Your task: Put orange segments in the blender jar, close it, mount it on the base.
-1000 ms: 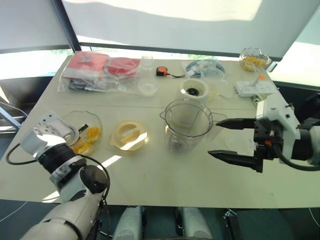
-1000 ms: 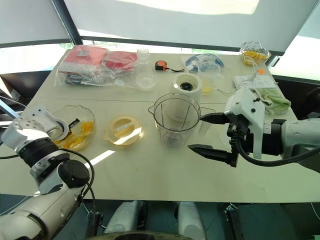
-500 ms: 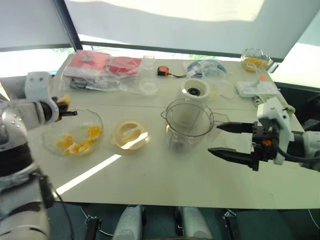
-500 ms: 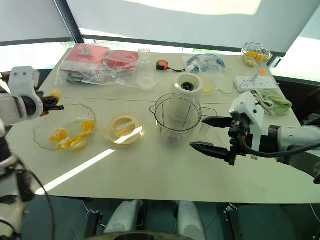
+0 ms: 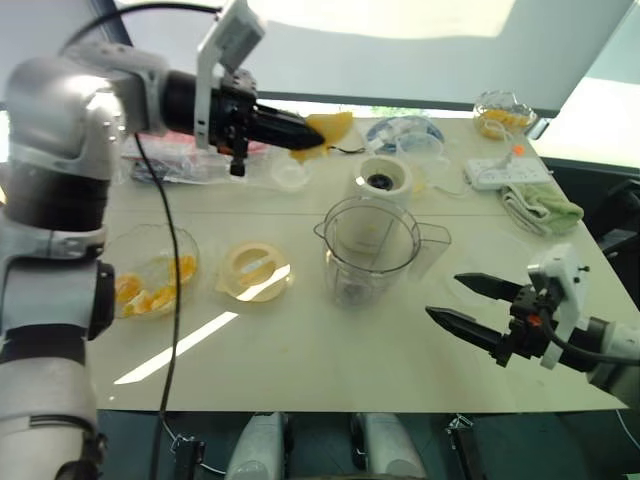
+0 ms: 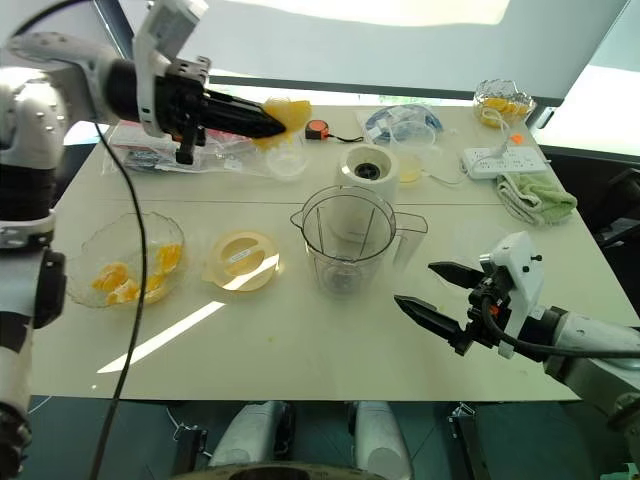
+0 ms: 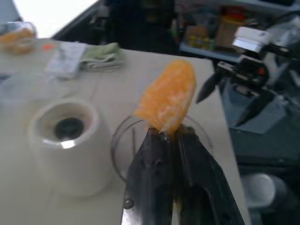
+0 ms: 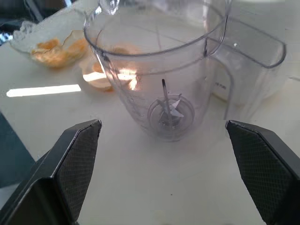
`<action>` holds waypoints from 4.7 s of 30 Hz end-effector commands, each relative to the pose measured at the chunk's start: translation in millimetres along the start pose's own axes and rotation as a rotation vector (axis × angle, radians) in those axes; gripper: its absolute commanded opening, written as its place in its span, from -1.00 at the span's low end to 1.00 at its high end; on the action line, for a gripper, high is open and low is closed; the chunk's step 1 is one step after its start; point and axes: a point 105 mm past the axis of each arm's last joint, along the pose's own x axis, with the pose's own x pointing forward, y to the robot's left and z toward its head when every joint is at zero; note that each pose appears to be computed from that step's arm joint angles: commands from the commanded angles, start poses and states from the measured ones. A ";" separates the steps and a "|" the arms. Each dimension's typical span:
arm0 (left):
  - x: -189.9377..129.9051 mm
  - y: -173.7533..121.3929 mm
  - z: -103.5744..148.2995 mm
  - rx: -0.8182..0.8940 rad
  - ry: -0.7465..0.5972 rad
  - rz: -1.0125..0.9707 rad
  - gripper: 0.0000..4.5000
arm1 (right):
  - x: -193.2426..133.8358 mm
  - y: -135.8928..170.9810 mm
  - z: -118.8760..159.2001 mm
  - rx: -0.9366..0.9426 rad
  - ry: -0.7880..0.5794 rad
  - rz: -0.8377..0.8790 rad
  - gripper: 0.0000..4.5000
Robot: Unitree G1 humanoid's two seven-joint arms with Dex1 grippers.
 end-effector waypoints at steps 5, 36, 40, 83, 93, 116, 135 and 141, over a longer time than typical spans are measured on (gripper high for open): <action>37.7 5.8 -18.8 0.114 0.155 -0.164 -0.98 | -7.0 16.6 25.3 -0.042 -0.119 -0.040 1.00; 8.4 7.1 -10.9 0.155 -0.292 0.265 0.78 | -53.6 -62.5 -6.7 -0.120 -0.091 -0.505 1.00; -13.0 -18.3 -29.0 0.091 -0.262 0.293 0.78 | -89.6 -89.5 -29.7 -0.159 -0.058 -0.714 1.00; -3.8 -65.1 -105.0 -0.015 0.017 0.398 0.78 | -9.9 -206.3 -122.2 -0.128 0.018 -1.070 1.00; -14.0 -75.9 -112.7 -0.051 0.066 0.389 0.81 | 9.2 -211.9 -111.1 -0.151 -0.062 -1.028 -0.30; -45.9 -59.1 -92.4 -0.035 0.019 0.397 0.81 | 13.1 -167.0 116.3 -0.671 -0.289 -0.723 -0.97; -31.7 -50.1 -105.8 -0.004 0.010 0.382 0.81 | 85.4 -55.0 158.3 -1.177 -0.139 -0.227 -0.97; -27.9 -52.7 -107.8 -0.013 -0.002 0.377 0.81 | 95.5 -55.3 161.2 -1.315 -0.127 -0.247 -0.97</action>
